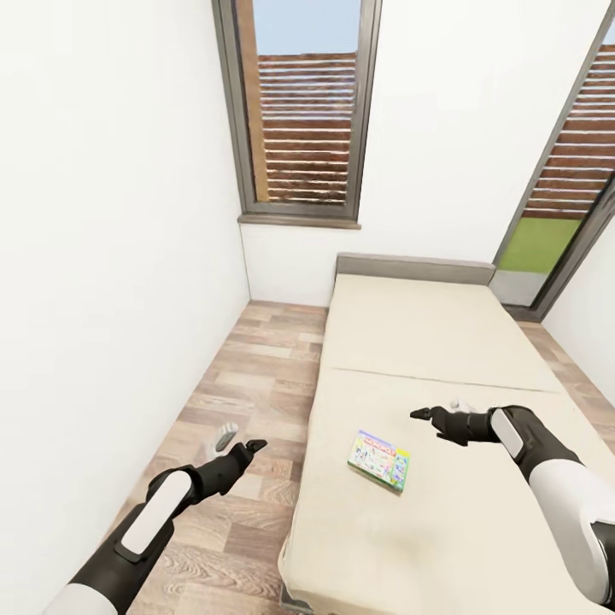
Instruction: Put all the toys in the child's room - the three board games (two on the bed and one on the table), the two jigsaw puzzles on the table, and the tennis ball on the table - inside the toy box on the table in the child's room.
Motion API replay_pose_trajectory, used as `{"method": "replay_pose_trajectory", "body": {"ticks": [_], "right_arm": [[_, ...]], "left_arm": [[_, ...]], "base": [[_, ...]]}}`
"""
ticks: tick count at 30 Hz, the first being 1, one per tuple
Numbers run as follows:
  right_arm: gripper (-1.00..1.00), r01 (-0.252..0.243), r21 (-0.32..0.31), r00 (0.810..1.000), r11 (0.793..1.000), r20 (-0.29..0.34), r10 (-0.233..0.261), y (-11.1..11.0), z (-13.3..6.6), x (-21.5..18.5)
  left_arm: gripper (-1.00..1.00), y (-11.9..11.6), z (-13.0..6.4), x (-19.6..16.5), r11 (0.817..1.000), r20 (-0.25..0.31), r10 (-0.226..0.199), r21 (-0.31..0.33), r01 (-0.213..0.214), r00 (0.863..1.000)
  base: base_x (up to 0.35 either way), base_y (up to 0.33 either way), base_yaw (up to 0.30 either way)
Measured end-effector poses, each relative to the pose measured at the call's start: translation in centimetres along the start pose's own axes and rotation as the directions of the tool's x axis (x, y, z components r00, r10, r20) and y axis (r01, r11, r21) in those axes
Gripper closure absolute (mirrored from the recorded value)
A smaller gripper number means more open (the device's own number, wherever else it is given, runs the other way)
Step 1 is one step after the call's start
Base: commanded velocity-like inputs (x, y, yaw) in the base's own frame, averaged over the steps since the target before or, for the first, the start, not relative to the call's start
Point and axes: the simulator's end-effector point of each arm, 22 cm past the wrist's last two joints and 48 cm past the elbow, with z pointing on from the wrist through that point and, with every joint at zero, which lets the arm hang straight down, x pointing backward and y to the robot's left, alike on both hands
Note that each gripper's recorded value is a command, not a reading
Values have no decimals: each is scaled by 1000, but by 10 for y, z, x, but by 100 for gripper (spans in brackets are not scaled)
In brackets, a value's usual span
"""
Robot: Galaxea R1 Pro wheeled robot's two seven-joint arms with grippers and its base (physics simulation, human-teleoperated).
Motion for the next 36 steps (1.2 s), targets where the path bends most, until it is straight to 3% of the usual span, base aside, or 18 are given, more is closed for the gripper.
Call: {"method": "replay_pose_trajectory", "body": {"ticks": [3, 12, 36], "right_arm": [[-100, 16, -67, 1000, 998, 26, -15, 10, 4, -3], [-100, 31, -146, 999, 989, 41, -25, 15, 15, -1], [-100, 20, -165, 999, 986, 28, -16, -8, 44, 9]], "left_arm": [[-100, 5, 5, 2, 1000, -6, -6, -6, 6, 1000], [-100, 17, 16, 5, 1000, -16, -18, -19, 17, 1000], [-100, 44, 45, 14, 999, -39, -28, -36, 27, 999]], "base": [[0, 0, 0], [0, 0, 0], [0, 0, 0]]}}
